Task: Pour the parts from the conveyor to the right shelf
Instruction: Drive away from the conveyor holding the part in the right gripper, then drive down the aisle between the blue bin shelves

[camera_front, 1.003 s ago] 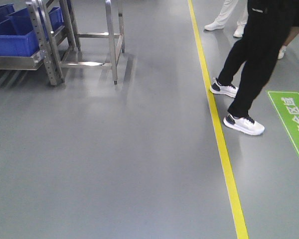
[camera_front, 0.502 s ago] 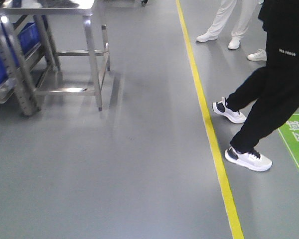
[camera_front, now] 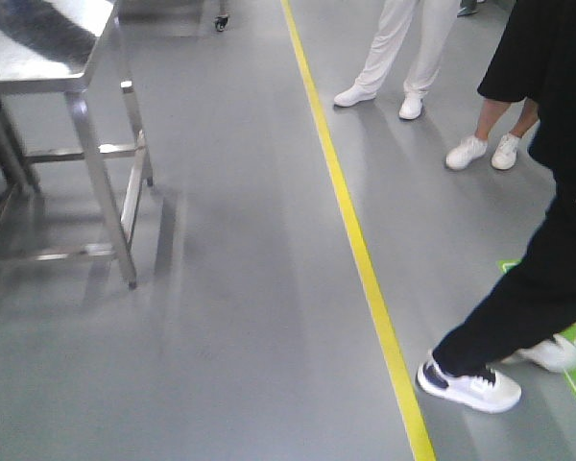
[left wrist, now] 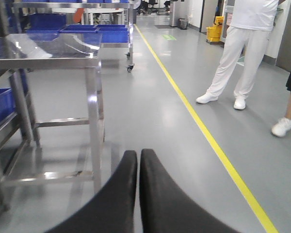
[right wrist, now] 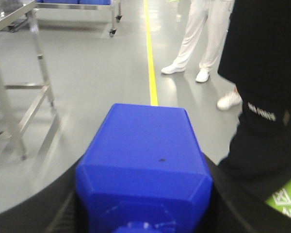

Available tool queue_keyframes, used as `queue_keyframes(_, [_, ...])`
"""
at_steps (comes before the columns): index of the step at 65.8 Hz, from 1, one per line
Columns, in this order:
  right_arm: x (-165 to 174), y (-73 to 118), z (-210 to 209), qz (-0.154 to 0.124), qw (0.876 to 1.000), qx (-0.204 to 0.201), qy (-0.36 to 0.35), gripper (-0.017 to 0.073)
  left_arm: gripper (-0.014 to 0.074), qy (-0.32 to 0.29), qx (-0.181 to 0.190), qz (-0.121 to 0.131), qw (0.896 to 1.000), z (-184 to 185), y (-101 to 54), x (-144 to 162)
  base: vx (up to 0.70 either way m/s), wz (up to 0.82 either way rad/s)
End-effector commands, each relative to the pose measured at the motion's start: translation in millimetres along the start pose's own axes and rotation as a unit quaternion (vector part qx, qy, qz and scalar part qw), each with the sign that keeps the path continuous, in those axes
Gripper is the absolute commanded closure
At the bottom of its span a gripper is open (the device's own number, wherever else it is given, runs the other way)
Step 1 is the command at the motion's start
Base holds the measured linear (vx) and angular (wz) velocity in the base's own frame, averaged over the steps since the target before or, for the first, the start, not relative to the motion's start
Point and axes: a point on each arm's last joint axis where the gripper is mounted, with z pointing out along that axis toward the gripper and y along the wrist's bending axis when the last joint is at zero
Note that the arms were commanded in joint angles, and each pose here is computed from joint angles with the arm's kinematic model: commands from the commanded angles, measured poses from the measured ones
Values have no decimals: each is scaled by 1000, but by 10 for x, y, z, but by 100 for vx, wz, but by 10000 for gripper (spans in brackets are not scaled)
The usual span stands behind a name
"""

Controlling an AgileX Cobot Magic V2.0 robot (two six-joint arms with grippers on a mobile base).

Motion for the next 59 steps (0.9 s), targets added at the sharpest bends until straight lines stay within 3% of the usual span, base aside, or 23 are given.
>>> queue_keyframes(1, [-146,-19,-6,-1,999,9,-41,564,600,-52,1,-8,999,-29,-4,-135,72,-18])
queue_keyframes(59, [-146,-18,-6,-1,999,9,-41,564,600,-52,1,-8,999,-29,-4,-135,73,-6])
